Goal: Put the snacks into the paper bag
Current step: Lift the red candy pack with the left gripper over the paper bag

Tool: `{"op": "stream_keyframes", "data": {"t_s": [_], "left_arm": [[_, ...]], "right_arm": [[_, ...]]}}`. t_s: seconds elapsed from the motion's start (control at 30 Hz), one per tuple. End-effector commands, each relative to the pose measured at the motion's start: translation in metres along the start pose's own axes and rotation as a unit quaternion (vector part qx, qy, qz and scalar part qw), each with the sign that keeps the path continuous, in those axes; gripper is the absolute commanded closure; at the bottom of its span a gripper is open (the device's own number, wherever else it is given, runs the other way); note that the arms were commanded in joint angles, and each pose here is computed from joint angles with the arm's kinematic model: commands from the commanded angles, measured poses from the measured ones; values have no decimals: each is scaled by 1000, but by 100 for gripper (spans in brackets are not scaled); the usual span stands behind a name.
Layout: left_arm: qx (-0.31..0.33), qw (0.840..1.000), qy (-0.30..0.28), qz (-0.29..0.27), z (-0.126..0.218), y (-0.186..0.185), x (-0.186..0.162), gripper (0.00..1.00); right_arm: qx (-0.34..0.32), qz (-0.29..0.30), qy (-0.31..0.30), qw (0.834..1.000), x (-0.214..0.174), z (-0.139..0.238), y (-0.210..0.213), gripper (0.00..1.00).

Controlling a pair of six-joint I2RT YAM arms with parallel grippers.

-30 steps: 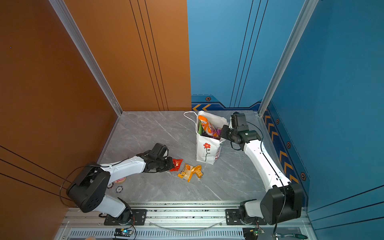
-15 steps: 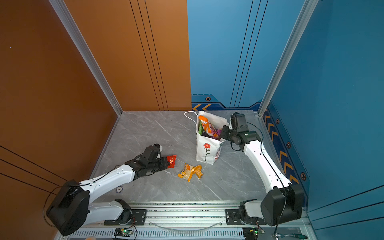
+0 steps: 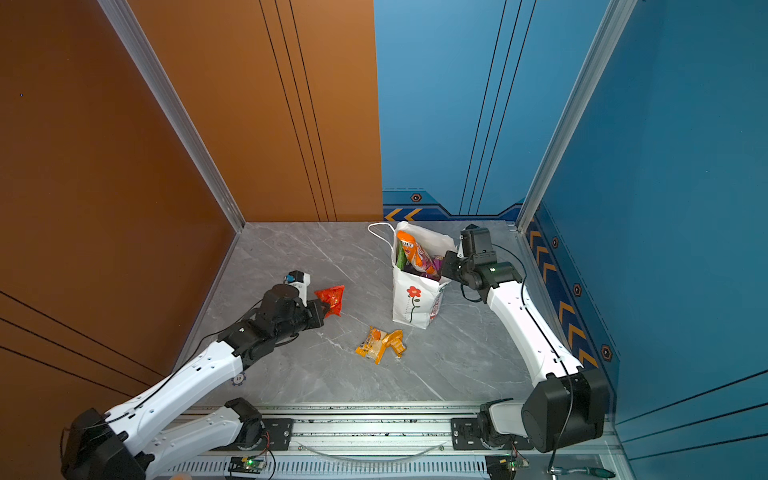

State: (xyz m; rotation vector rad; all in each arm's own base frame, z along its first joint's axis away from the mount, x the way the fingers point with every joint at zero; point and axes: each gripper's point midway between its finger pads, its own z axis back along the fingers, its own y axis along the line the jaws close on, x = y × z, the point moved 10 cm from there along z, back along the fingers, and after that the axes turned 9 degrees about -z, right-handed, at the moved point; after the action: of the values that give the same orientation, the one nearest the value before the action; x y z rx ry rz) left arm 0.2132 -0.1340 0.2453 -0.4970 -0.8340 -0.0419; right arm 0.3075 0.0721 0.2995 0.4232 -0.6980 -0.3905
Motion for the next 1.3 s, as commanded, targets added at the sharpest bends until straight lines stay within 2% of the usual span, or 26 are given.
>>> {"op": "stream_keyframes", "data": {"t_s": [0.0, 0.2, 0.37, 0.63, 0.87, 1.27], "left_arm": [[0, 999, -39, -36, 19, -13, 28, 100], [-54, 991, -78, -89, 35, -63, 73, 100], [-98, 975, -84, -179, 37, -128, 100, 100], [-141, 953, -69, -258, 20, -195, 117, 100], [-158, 948, -51, -271, -7, -228, 119, 100], [-91, 963, 15, -253, -77, -244, 125, 100]], "right_arm": [[-5, 4, 10, 1000, -5, 8, 0, 97], [0, 5, 11, 1000, -4, 7, 2, 97], [5, 4, 12, 1000, -4, 6, 4, 97], [10, 4, 9, 1000, -5, 9, 5, 97], [16, 4, 7, 1000, -7, 13, 5, 97], [28, -1, 8, 1000, -12, 13, 6, 97]]}}
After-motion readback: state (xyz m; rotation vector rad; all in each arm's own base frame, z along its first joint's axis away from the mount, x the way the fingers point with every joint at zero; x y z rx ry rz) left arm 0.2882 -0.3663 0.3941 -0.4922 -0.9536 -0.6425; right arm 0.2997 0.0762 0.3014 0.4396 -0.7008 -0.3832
